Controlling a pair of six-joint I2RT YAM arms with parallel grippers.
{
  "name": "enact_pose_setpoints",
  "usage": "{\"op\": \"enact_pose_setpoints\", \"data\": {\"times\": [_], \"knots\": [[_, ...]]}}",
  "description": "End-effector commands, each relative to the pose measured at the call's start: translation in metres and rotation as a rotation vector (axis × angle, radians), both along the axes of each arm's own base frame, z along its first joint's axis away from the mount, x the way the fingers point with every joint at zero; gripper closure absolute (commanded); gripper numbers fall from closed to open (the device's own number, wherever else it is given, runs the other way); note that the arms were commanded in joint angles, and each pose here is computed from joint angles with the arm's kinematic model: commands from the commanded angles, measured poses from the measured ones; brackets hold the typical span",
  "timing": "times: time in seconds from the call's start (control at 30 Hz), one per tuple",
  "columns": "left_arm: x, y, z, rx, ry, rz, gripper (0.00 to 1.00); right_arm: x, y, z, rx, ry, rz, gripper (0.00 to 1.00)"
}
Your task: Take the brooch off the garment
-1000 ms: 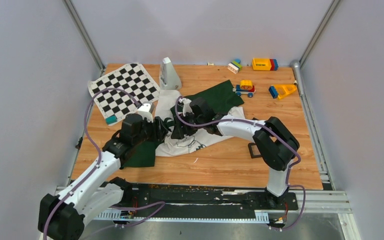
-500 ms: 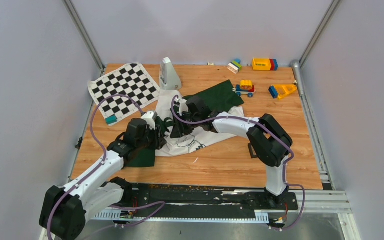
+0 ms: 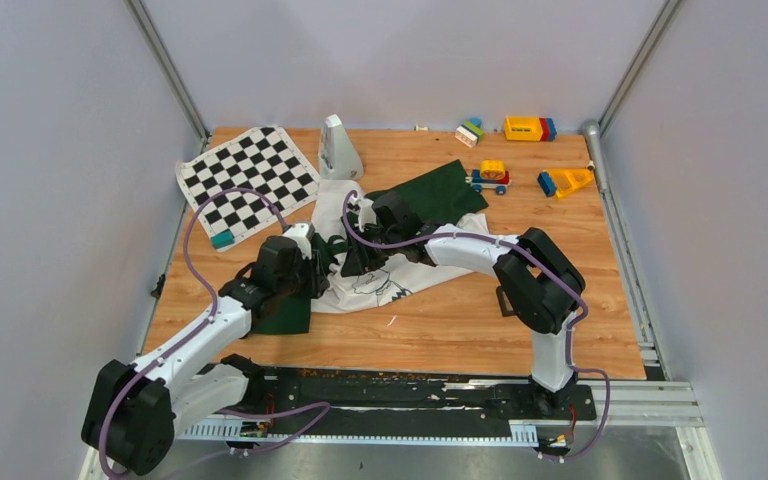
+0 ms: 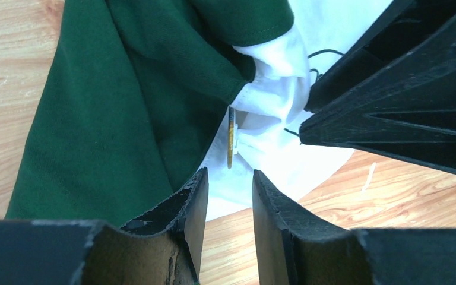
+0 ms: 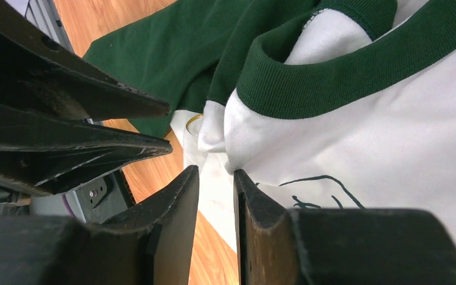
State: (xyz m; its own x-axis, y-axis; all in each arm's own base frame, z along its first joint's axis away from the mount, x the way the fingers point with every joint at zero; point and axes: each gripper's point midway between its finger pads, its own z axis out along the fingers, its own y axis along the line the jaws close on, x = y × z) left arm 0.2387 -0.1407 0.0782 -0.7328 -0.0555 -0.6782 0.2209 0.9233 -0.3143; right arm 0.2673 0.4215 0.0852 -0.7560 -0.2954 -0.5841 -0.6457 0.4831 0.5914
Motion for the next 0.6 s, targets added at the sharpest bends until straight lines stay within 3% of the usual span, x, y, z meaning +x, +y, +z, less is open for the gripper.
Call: {"op": "enact_pose_setpoints", "data": {"times": [0.0, 0.4, 0.47, 0.57], "knots": [[0.008, 0.003, -0.001, 0.026, -0.010, 0.011, 0.60, 0.006, 0.006, 0.010, 0.031, -0.009, 0.013, 0.71], [0.023, -0.010, -0.008, 0.020, 0.002, -0.031, 0.70, 0.007, 0.004, 0.009, 0.035, 0.006, 0.009, 0.70], [0.026, -0.010, -0.007, 0.021, -0.003, -0.033, 0.76, 0.007, 0.004, 0.009, 0.036, 0.006, 0.006, 0.70], [0.028, -0.012, -0.006, 0.019, -0.015, -0.046, 0.95, 0.007, 0.003, 0.010, 0.040, 0.005, 0.003, 0.70]]}}
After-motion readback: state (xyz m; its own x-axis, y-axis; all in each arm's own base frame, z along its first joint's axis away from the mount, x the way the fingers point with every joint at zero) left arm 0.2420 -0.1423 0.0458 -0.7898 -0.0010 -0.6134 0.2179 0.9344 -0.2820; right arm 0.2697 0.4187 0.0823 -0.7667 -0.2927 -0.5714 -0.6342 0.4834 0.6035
